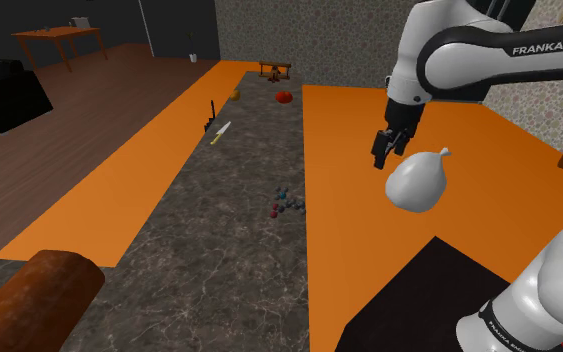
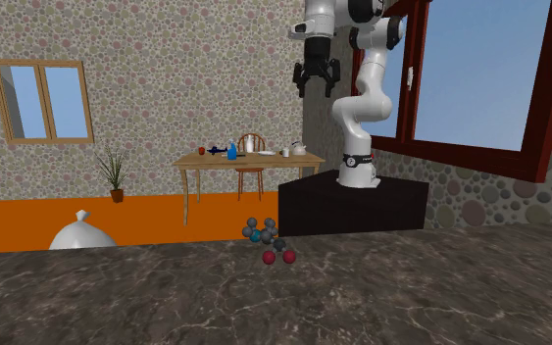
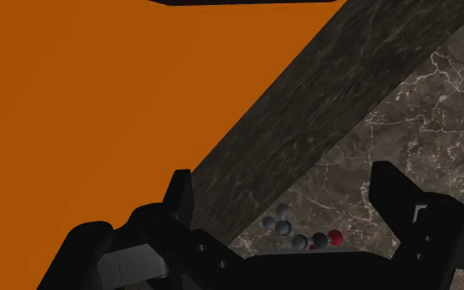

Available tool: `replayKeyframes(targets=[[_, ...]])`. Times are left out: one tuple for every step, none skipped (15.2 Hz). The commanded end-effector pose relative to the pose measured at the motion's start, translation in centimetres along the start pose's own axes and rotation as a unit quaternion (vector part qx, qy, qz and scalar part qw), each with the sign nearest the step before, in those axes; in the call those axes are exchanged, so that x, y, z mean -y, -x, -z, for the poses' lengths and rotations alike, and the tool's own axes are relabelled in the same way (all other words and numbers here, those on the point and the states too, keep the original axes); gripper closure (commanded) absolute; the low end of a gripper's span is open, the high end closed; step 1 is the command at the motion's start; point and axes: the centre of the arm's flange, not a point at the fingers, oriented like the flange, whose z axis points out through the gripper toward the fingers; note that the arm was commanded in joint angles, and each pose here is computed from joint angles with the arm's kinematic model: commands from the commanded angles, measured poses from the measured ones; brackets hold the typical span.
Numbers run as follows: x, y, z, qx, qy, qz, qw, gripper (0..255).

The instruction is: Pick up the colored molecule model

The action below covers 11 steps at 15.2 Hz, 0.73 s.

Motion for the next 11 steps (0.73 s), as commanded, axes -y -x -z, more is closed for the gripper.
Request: replayKeyframes(targets=[[0.2,-2.1,-1.7,0.0,-0.005,0.001,1.0,0],[0.3,-3.1,-2.6,0.0,-0.008,0.001,1.0,0],[0.4,-4.1,-3.5,0.001,-0.011,0.001,0.9999,0],[0.5,-5.0,-4.4,0.001,-0.013,0.002,0.9999,0],[0.6,-6.0,-5.3,0.001,-0.016,0.002,0.9999,0],[0.7,-7.0,-6.1,0.002,-0.018,0.003,0.9998,0],[0.9,-8.0,-7.0,0.002,-0.021,0.003,0.9998,0],[1.0,-9.0,-7.9,0.003,-0.024,0.003,0.9997,0],[1.1,-9.9,-8.8,0.003,-0.026,0.004,0.9996,0],[1.3,-10.9,-9.6,0.003,-0.029,0.004,0.9996,0],[1.4,-11.9,-10.5,0.004,-0.031,0.005,0.9995,0]])
